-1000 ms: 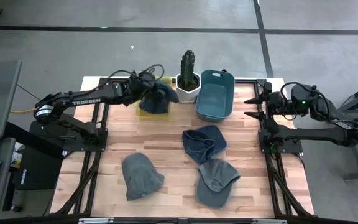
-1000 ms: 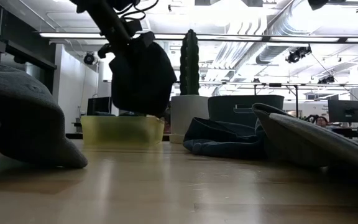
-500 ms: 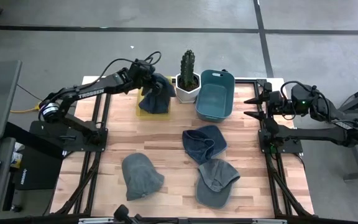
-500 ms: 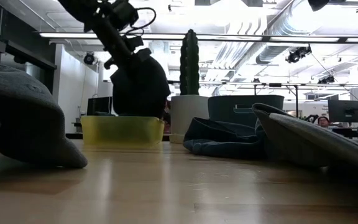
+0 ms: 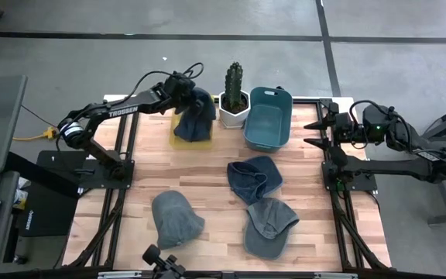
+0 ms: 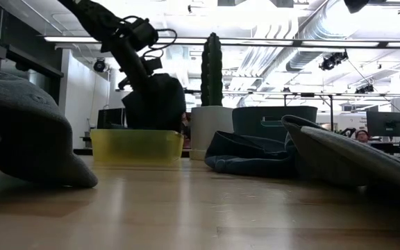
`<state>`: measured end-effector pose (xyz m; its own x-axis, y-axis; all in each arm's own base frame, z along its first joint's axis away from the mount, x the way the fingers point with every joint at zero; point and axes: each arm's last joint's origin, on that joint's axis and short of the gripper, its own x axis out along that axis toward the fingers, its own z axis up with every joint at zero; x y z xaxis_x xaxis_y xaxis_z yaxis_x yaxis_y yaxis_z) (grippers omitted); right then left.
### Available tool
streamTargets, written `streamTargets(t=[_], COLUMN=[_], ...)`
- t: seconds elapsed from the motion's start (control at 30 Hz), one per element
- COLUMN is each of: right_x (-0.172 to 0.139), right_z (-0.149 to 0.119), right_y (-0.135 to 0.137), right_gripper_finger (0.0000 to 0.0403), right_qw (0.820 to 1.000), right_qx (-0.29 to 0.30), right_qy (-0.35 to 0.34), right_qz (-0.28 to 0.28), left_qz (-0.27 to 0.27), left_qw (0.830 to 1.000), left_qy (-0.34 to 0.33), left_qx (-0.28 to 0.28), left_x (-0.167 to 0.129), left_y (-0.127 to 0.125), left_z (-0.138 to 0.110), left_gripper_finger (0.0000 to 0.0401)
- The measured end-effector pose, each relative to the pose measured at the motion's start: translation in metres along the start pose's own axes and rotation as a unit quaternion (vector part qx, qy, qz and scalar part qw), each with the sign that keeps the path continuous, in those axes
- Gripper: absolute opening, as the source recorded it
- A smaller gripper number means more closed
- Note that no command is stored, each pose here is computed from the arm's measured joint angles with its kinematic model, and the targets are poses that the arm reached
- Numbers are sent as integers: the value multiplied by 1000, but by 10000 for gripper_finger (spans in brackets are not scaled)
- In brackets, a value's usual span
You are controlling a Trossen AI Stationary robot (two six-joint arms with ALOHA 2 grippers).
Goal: Pick & Place hat
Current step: Put the left blue cap into the yellow bin
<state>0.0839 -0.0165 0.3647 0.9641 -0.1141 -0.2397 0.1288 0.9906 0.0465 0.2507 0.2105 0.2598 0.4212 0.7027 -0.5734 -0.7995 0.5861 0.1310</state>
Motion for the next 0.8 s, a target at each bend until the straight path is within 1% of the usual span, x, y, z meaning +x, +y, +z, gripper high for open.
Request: streamTargets(t=[0.07, 0.17, 0.4, 0.57, 0.8], right_x=[0, 0, 0, 0, 0], right_z=[0, 0, 0, 0, 0], right_y=[0, 0, 0, 0, 0], right_gripper_finger=[202, 202, 202, 202, 202], right_qw=[1000, 1000, 1000, 1000, 1000], right_qx=[1, 1, 1, 1, 1], right_qy=[0, 0, 0, 0, 0], right_qz=[0, -1, -1, -1, -1], left_qz=[2, 20, 31, 25, 2], left_qw=[1000, 1000, 1000, 999, 998], left_qy=[-10, -8, -8, 39, 69], left_qx=[-1, -2, -2, 5, 10], left_x=[0, 0, 1, 7, 10], left_y=[0, 2, 3, 4, 2], left_z=[2, 2, 1, -9, -15], left_gripper_finger=[0, 0, 0, 0, 0])
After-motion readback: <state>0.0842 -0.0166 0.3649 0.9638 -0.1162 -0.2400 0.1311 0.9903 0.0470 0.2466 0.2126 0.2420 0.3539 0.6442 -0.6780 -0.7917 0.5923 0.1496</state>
